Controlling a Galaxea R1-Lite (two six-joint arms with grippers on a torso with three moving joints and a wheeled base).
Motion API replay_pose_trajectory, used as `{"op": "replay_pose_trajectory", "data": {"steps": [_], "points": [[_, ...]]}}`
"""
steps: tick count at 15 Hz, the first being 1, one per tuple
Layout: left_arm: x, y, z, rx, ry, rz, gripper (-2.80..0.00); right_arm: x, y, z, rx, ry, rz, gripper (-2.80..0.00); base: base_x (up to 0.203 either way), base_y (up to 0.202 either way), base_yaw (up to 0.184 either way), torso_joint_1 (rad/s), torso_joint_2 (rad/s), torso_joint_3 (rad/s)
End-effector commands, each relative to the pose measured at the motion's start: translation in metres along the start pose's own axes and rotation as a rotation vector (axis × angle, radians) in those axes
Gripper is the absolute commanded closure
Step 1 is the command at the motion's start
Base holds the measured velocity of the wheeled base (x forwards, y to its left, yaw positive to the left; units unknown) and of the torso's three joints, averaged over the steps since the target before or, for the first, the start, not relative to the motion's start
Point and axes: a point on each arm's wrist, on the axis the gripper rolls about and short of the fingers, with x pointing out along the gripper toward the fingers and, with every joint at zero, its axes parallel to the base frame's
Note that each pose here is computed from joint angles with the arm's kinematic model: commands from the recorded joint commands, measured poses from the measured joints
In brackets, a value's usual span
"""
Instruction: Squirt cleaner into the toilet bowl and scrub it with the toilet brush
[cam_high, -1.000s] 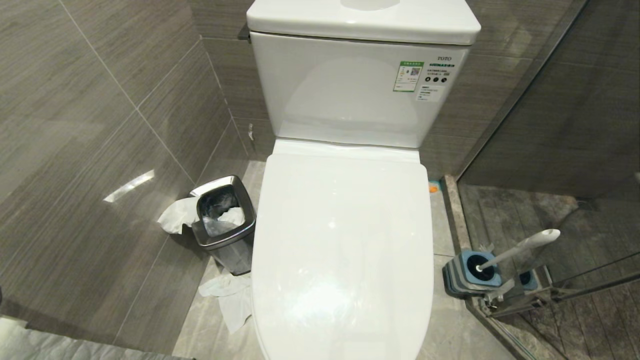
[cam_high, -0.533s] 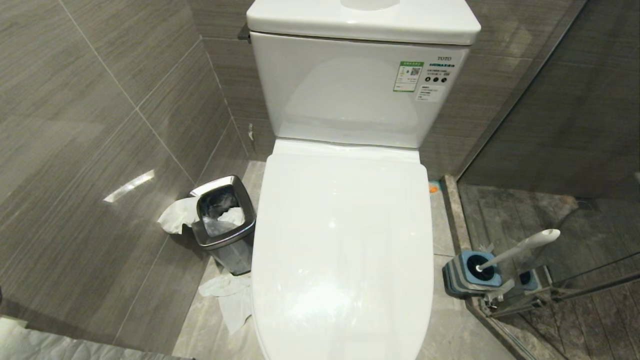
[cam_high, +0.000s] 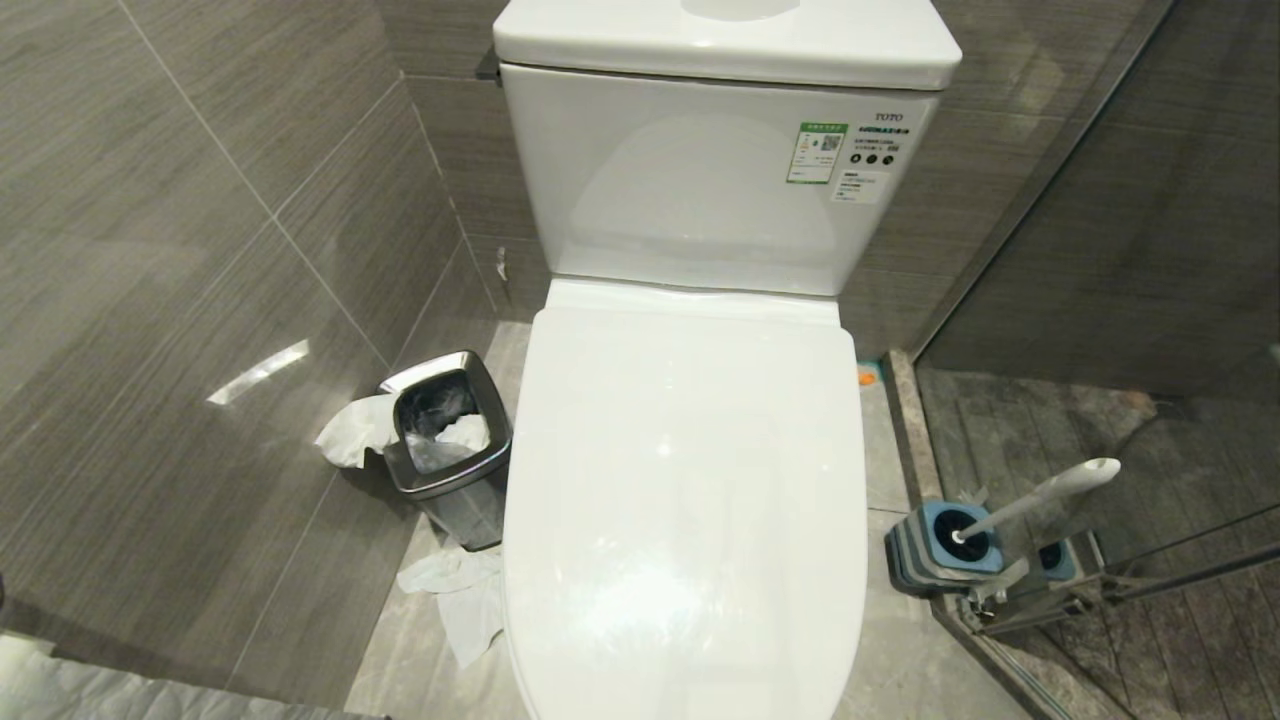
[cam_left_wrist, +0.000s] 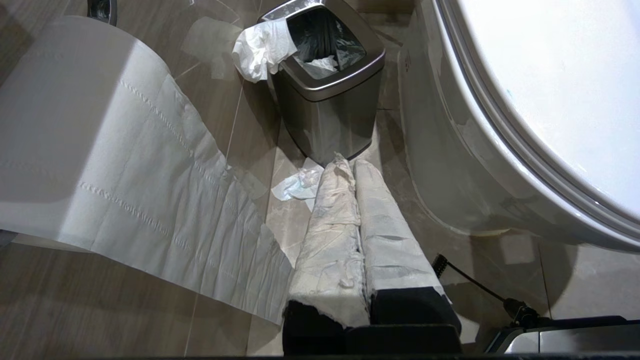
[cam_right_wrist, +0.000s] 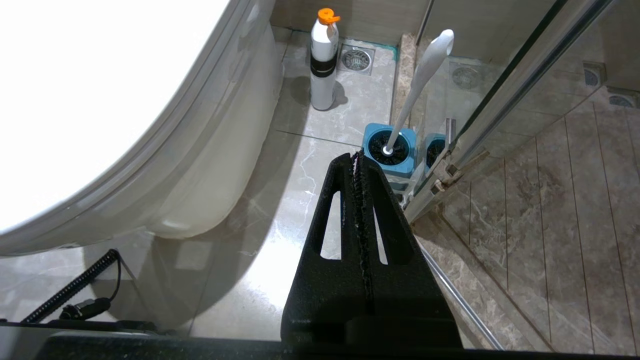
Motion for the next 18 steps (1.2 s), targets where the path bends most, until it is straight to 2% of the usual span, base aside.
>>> {"op": "replay_pose_trajectory", "data": {"steps": [1,18], "points": [[0.0001,0.0,-0.0001,0.0,0.002,0.0,0.0,0.0001,0.0,0.0,0.0,0.001,0.0,0.0,0.0,0.0,0.0,0.0,0.0,0.0],[0.0001,0.0,-0.0001,0.0,0.002,0.0,0.0,0.0001,0.0,0.0,0.0,0.001,0.0,0.0,0.0,0.0,0.0,0.0,0.0,0.0]]}}
